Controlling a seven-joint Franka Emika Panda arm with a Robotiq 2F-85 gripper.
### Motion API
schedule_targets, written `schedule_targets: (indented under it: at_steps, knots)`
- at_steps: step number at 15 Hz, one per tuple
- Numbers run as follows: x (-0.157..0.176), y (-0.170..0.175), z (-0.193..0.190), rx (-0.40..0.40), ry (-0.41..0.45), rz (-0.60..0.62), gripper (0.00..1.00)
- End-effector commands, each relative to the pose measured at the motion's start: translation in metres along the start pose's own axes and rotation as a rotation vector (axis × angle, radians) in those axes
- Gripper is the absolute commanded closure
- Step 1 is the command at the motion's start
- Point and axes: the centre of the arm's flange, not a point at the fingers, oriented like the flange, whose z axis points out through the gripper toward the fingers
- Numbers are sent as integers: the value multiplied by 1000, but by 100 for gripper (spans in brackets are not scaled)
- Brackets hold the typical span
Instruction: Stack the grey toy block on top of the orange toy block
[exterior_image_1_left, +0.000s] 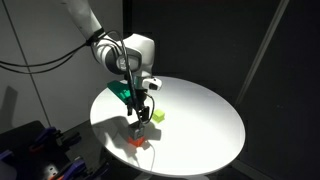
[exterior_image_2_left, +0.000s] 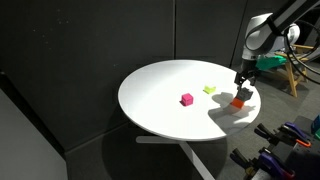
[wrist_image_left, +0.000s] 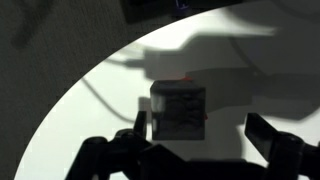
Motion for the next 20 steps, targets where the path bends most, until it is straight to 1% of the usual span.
schedule_targets:
  at_steps: [1, 6, 10, 14, 20]
  knots:
    - [4, -11, -30, -9, -2, 9, 0]
    - [13, -30, -56, -4, 25, 7, 0]
    - [11, -53, -74, -1, 47, -14, 0]
    - [-3, -72, -87, -4, 33, -33, 0]
    - [-31, -87, -108, -8, -6, -42, 0]
